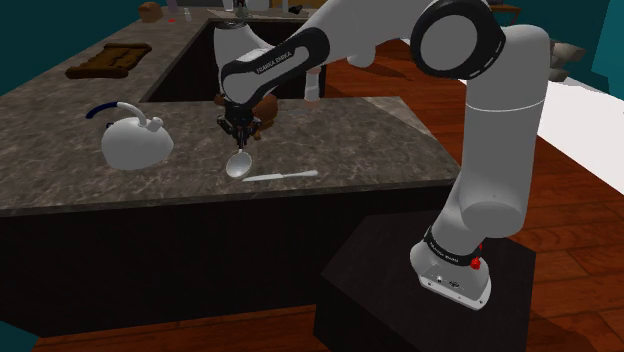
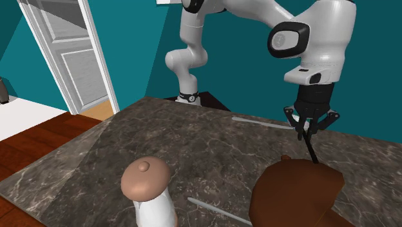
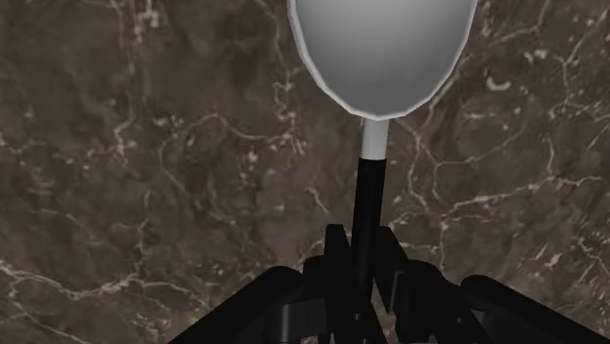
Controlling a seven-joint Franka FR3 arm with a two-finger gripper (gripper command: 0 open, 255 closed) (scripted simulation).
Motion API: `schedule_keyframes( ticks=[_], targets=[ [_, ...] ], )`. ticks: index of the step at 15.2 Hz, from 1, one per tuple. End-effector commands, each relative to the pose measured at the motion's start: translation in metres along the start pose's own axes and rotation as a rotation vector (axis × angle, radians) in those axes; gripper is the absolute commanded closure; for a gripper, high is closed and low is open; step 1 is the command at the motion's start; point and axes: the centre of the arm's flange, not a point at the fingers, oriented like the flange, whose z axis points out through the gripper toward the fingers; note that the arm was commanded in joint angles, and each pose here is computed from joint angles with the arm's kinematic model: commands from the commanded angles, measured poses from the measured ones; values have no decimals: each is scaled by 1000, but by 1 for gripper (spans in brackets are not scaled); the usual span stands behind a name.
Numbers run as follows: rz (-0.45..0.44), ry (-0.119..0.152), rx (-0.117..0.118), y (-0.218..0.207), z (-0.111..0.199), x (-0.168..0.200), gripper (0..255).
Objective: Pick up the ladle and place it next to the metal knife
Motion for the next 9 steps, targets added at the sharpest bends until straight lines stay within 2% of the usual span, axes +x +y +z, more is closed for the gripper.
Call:
schedule_keyframes(
  ticks=[1,6,9],
  targets=[
    [0,-1,-1,1,11,-2,255],
    [0,-1,-1,4,37,-4,255],
    [0,-1,-1,4,37,-4,255]
  ],
)
